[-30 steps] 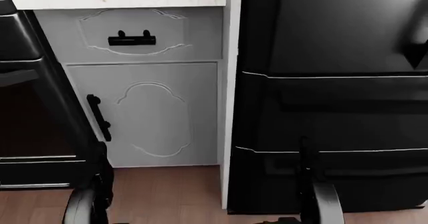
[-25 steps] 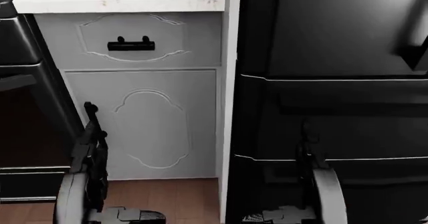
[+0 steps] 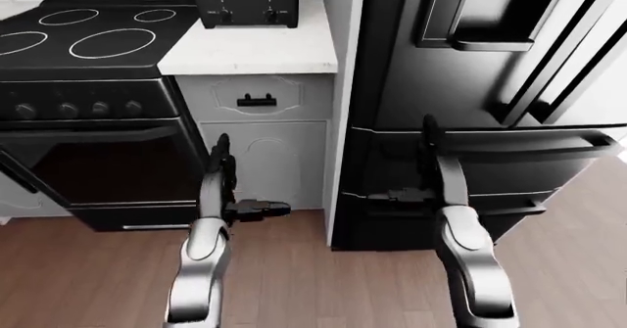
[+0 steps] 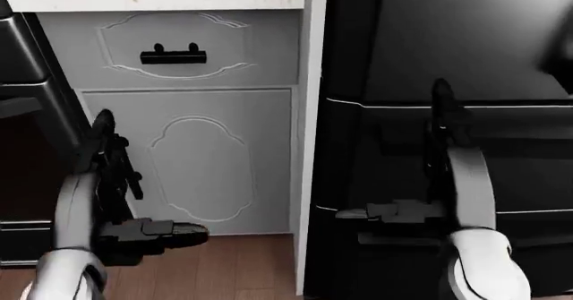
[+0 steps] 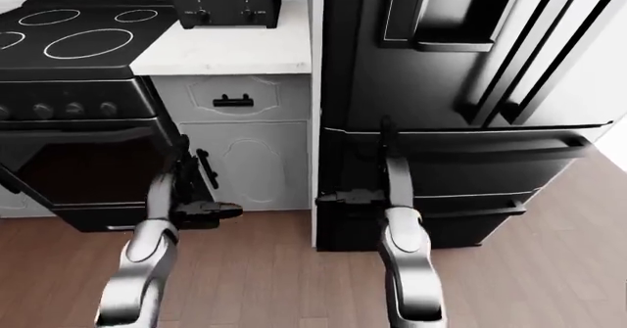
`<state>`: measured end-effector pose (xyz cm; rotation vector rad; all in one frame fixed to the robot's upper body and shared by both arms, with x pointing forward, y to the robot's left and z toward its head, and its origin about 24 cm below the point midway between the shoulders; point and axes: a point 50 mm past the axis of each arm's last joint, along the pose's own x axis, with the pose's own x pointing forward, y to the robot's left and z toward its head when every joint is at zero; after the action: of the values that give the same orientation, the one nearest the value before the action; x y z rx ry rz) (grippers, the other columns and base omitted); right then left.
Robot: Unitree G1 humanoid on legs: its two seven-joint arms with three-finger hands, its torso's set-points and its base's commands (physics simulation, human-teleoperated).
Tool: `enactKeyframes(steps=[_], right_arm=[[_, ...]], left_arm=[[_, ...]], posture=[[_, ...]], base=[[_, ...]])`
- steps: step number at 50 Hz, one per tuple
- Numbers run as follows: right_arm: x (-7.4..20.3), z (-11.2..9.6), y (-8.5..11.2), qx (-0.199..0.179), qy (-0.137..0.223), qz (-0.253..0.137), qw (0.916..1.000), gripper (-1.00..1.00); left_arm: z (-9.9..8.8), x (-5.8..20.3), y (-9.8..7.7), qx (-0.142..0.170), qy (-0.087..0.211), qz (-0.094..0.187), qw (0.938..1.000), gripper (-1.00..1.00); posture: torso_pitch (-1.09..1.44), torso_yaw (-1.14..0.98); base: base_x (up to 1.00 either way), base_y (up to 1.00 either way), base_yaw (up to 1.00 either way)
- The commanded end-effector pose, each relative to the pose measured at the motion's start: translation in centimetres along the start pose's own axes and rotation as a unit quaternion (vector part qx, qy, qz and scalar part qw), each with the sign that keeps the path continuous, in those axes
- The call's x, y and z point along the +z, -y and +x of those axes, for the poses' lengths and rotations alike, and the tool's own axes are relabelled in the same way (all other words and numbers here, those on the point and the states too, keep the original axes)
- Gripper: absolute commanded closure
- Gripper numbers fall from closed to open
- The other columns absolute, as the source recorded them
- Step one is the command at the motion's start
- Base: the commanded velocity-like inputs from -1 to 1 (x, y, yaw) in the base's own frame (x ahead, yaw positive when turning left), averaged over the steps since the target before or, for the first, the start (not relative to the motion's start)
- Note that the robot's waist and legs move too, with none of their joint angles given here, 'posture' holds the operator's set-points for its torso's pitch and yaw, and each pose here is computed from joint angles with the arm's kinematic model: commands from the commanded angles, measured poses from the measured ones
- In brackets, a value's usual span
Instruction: Push down the lever of the toaster to turn it on.
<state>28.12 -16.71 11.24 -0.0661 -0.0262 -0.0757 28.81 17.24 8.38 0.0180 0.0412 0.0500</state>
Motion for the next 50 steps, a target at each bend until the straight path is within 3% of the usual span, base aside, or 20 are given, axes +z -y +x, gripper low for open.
enactKeyframes(steps=[1, 5, 7, 12, 16, 21, 26, 50], right_arm=[[2.3, 0.3, -0.5, 0.009, 0.015, -0.007, 0.9998, -1.0], [5.3, 0.8, -0.6, 0.006, 0.036, 0.002, 0.9993, -1.0], [7.6, 0.8, -0.4, 0.004, 0.048, -0.017, 0.9987, -1.0], [11.8, 1.2, -0.1, 0.007, 0.061, -0.019, 0.998, -1.0], [13.9, 1.6, -0.3, 0.011, 0.072, -0.015, 0.9973, -1.0], [16.3, 1.7, -0.3, 0.014, 0.096, -0.008, 0.9952, -1.0], [18.5, -0.1, 0.9, 0.009, 0.123, -0.006, 0.9924, -1.0], [19.2, -0.8, 0.0, 0.03, 0.131, 0.003, 0.991, -1.0]], left_arm=[[0.8, 3.8, -0.1, 0.0, 0.042, -0.003, 0.9991, -1.0], [1.3, 6.9, -0.6, 0.002, 0.052, -0.009, 0.9986, -1.0], [1.1, 9.6, -0.8, -0.006, 0.074, -0.013, 0.9972, -1.0], [1.5, 13.4, -1.1, -0.005, 0.094, -0.016, 0.9955, -1.0], [1.5, 16.4, -1.1, -0.009, 0.115, -0.021, 0.9931, -1.0], [1.4, 17.4, -1.3, -0.006, 0.124, -0.015, 0.9921, -1.0], [-0.3, 19.5, -1.9, -0.002, 0.143, -0.018, 0.9896, -1.0], [-1.3, 20.9, -2.1, 0.0, 0.159, -0.024, 0.987, -1.0]], posture=[[0.0, 0.0], [0.0, 0.0], [0.0, 0.0], [0.0, 0.0], [0.0, 0.0], [0.0, 0.0], [0.0, 0.0], [0.0, 0.0]], base=[[0.0, 0.0, 0.0], [0.0, 0.0, 0.0], [0.0, 0.0, 0.0], [0.0, 0.0, 0.0], [0.0, 0.0, 0.0], [0.0, 0.0, 0.0], [0.0, 0.0, 0.0], [0.0, 0.3, 0.0]])
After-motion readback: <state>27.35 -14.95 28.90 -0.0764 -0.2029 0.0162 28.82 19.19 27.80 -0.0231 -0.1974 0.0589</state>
